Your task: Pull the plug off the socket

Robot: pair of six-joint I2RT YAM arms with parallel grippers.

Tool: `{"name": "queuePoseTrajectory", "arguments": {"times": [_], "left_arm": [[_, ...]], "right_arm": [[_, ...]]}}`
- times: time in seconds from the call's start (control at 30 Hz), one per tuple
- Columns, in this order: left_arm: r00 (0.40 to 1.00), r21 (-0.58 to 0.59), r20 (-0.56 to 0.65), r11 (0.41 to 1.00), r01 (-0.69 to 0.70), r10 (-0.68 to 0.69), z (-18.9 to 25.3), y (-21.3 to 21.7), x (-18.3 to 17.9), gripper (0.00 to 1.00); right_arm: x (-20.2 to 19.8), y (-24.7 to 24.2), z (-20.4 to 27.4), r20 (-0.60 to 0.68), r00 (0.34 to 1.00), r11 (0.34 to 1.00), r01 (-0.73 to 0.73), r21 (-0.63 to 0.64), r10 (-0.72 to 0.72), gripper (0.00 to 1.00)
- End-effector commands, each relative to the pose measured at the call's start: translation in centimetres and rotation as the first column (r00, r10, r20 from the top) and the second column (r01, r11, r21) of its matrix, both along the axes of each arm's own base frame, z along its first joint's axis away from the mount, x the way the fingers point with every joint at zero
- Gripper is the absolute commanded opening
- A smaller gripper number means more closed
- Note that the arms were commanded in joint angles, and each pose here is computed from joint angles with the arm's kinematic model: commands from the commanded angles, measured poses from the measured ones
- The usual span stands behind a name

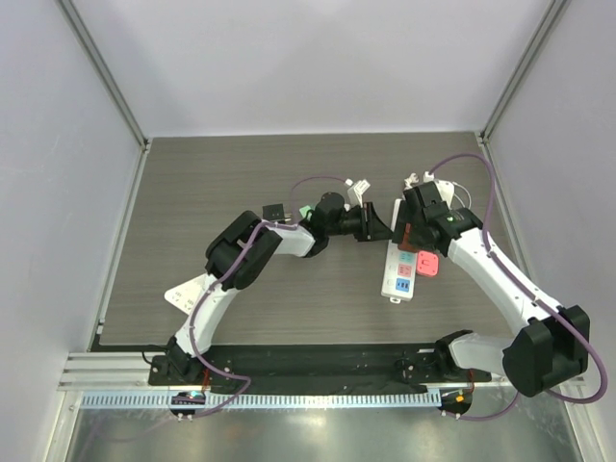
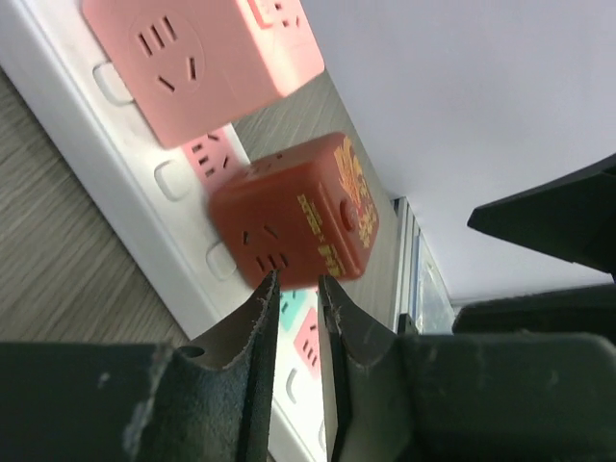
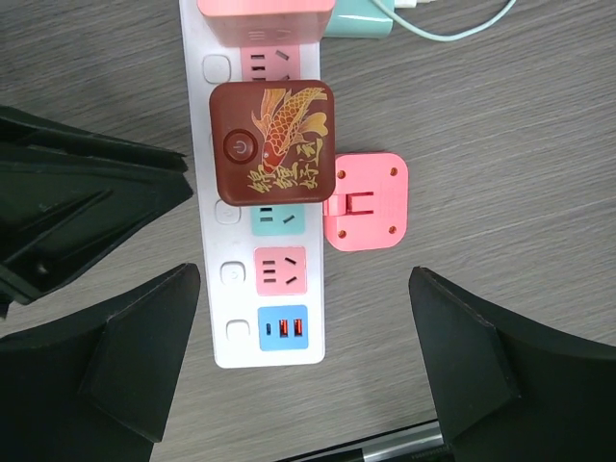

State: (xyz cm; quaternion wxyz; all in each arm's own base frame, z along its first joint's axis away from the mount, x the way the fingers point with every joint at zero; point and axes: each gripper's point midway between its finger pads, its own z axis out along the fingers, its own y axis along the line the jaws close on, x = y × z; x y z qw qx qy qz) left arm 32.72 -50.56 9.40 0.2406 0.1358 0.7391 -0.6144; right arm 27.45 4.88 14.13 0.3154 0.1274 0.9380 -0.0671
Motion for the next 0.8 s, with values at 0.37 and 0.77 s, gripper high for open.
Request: {"name": "queuePoseTrajectory", "arguments": {"times": [0.37,0.77], "left_arm": [[0.998,0.073,-0.059,0.997,-0.025,0.030,-2.8,-1.6,1.4,0.18],[0.994,0.135,-0.103,0.990,-0.027,0.042,-4.6,-1.5,1.4,0.14]], "right_arm": [[2.1,0.9,-0.4,0.071,0.997,0.995,-0.024,0.093,0.018,0.95],[2.9,-0.2,-0.5,0.081,0.997,1.000,0.011,0.027,-0.013,0.91]]}}
